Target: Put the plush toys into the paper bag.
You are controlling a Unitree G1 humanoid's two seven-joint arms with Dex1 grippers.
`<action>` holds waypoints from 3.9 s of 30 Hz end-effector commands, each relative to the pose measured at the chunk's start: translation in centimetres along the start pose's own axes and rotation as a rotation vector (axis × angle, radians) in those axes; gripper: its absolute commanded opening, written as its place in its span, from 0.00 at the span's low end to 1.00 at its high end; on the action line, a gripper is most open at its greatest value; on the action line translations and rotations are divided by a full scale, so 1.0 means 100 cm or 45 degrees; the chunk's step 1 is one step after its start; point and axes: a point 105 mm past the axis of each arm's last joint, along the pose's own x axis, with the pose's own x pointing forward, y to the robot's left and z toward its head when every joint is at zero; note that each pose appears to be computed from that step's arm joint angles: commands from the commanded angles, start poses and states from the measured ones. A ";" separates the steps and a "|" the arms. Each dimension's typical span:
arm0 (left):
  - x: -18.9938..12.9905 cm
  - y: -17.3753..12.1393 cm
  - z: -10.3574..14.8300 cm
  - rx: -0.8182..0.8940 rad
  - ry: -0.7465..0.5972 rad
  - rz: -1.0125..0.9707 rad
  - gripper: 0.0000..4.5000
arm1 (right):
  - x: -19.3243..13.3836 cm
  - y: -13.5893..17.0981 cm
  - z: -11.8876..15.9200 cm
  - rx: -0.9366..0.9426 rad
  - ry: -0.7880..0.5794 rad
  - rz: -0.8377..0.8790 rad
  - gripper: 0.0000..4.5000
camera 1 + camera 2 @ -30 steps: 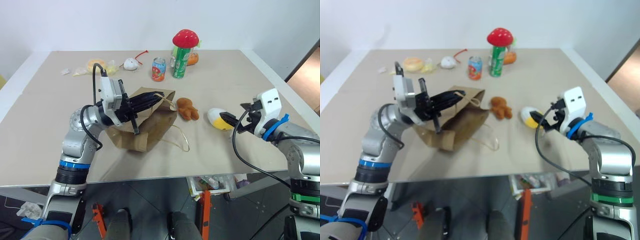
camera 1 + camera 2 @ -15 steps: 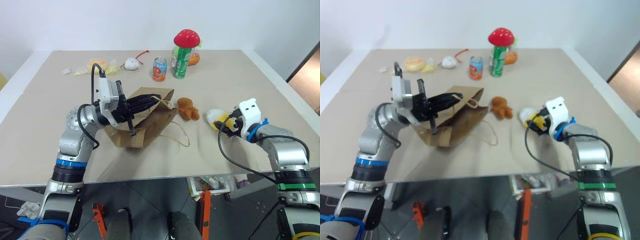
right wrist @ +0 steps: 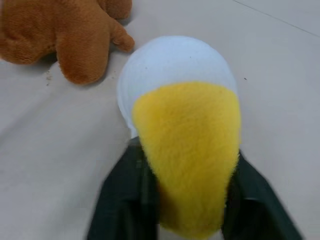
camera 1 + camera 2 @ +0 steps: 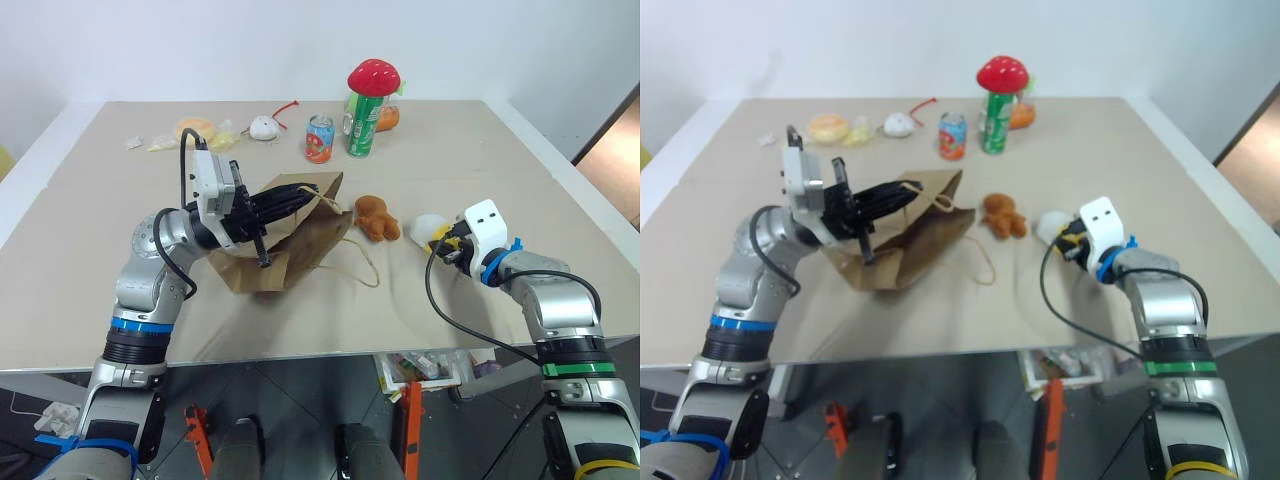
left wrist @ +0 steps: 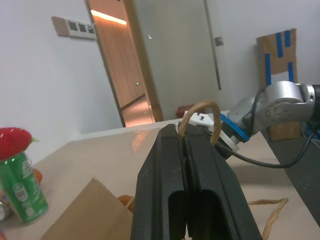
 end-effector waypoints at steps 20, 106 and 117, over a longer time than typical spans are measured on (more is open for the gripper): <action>0.005 0.005 0.020 -0.075 -0.057 -0.024 0.00 | -0.039 0.129 0.109 -0.536 -0.387 0.754 0.18; 0.014 0.002 0.024 -0.053 -0.142 -0.026 0.00 | -0.003 0.044 0.104 -0.209 -0.303 0.294 0.97; 0.011 0.001 0.025 -0.047 -0.134 -0.014 0.00 | 0.057 0.045 0.079 0.034 -0.139 0.086 0.97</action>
